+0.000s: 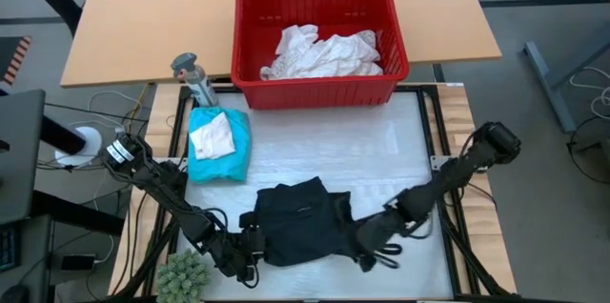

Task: Fold laundry
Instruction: Stack the folded black shorts on top of the folded white underwear

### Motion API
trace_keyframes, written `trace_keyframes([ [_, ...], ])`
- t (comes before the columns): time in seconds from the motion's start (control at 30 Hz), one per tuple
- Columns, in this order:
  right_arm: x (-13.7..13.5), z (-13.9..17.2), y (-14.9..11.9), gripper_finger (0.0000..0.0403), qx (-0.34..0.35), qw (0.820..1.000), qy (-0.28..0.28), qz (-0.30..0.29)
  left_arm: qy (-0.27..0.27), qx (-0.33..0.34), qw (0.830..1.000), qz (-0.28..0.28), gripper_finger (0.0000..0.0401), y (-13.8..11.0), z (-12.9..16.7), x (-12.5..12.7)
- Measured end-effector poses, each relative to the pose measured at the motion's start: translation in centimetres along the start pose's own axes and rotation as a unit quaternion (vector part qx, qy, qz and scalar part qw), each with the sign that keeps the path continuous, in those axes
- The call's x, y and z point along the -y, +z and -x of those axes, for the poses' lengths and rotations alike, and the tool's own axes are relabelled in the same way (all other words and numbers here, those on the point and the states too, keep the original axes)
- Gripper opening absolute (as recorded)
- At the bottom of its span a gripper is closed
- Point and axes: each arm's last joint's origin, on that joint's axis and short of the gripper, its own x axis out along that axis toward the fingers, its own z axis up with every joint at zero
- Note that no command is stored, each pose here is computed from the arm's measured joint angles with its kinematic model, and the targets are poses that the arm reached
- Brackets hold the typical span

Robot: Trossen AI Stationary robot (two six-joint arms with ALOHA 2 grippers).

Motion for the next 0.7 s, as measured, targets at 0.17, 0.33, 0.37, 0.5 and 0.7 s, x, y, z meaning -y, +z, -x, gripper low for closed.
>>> trace_keyframes([
  [0.17,0.3,-3.2,0.5,0.0318,-0.060,0.996,0.049,-0.053,0.006,0.005,1.000,0.005,0.0139,0.2,-0.1,-0.2],
  [0.33,-0.9,-6.6,-0.9,0.0318,-0.145,0.987,0.054,-0.041,0.014,0.012,1.000,0.008,0.0139,0.2,-0.1,-0.2],
  [0.37,-1.1,-7.2,-1.0,0.0318,-0.153,0.986,0.049,-0.044,0.016,0.013,1.000,0.008,0.0139,0.2,-0.1,-0.2],
  [0.5,-1.4,-8.8,-1.7,0.0318,-0.176,0.983,0.032,-0.049,0.016,0.014,1.000,0.009,0.0139,0.2,-0.1,-0.2],
  [0.7,-1.5,-9.3,-3.1,0.0318,-0.229,0.971,0.013,-0.065,0.002,0.002,1.000,0.000,0.0139,0.1,-0.1,-0.1],
])
